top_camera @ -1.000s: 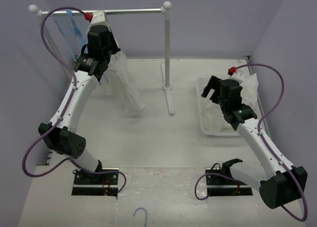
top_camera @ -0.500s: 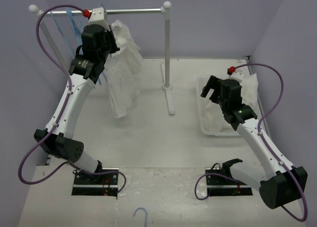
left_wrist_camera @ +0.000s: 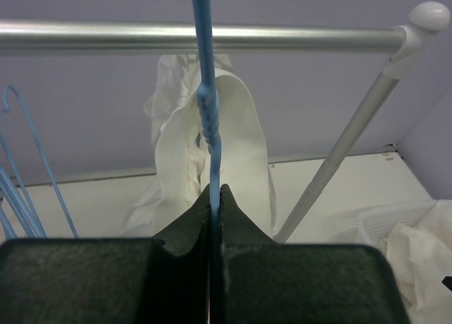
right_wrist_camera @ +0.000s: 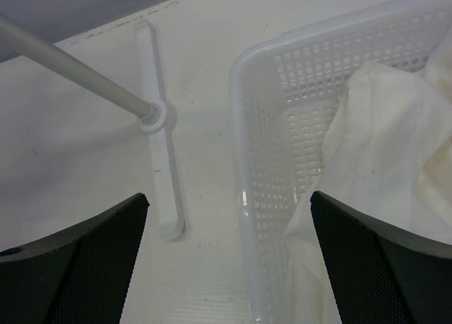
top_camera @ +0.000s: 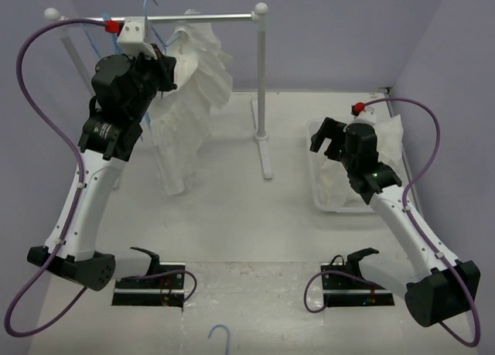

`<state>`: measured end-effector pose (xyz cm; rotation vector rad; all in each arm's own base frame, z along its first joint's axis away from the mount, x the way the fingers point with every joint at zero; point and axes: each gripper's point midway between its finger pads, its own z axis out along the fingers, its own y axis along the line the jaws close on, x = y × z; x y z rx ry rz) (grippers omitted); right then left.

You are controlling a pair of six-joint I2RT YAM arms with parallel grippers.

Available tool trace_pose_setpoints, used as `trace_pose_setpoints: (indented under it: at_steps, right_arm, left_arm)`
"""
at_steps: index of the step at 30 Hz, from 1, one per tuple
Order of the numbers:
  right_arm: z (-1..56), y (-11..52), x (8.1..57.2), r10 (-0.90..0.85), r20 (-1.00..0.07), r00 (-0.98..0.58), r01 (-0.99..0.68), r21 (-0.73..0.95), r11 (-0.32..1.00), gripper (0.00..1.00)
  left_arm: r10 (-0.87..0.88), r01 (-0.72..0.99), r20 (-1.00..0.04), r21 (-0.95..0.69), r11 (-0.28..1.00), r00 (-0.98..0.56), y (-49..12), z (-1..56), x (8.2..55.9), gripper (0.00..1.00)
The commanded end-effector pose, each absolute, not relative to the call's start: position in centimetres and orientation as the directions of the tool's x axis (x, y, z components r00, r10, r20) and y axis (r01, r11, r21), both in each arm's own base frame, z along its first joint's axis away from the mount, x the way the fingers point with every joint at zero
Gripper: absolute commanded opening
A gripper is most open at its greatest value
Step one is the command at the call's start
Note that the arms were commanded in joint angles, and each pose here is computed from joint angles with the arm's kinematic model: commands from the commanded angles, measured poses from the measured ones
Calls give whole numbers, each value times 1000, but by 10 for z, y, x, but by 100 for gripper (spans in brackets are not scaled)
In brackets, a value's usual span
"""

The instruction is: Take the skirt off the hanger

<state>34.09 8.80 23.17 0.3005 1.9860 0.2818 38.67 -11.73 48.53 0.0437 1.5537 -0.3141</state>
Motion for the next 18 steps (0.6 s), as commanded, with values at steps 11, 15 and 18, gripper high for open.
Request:
trace_pose_setpoints:
  at_steps: [11,15,18]
  right_arm:
    - [266,127,328,242,-921,-306,-205,313,927,99]
    - [275,174,310,125,-953,-276,-399,232,887,99]
    - [276,215,287,-10,-972,-234,-573,130,809,99]
  left_arm:
    - [-301,278,-946,-323,905,-121,-126,424,331,0]
    - [-455,140,-883,-468,872,-117,-128,398,337,0]
    - [-523,51,-848,-528,848,-83,-135,390,338,0]
